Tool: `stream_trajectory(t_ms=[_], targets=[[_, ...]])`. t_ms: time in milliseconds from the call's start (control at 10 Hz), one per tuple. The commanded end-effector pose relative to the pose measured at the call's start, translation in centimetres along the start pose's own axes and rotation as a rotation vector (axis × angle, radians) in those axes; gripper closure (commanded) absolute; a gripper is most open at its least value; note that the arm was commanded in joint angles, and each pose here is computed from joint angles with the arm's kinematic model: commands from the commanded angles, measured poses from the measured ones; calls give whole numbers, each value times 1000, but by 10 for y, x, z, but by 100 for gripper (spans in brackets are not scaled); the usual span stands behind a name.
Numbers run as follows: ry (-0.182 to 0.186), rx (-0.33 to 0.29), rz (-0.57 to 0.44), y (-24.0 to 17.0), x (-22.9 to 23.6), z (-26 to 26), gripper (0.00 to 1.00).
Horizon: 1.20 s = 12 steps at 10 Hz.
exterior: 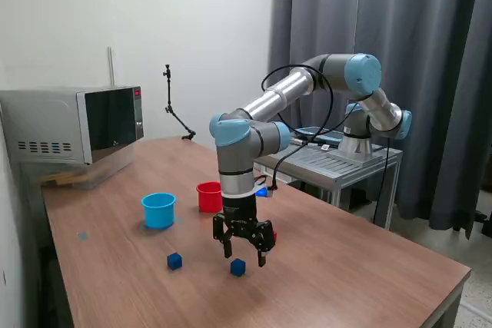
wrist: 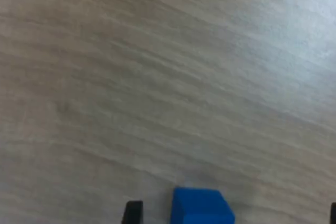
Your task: Place red objects in the red bin, and blue objects in the blue bin.
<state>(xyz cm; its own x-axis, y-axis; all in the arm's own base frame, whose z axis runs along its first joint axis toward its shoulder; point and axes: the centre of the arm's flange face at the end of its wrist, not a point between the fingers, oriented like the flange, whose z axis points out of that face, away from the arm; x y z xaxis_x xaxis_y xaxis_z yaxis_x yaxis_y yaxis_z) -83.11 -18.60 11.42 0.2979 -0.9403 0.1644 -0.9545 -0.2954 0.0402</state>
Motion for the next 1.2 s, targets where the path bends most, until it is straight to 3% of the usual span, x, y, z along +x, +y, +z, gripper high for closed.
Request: stream_trajectory(t_ms=[0,400,900,1000,1100], targets=[[3,5,-1,-2,1,7,0],[-6,-30,-8,6,-1,5,0],[-3,-18,-6,3,-1,11,0],[-5,-19,-6,3,-2,11,100],[-7,-20,-7,4,-2,10,100]])
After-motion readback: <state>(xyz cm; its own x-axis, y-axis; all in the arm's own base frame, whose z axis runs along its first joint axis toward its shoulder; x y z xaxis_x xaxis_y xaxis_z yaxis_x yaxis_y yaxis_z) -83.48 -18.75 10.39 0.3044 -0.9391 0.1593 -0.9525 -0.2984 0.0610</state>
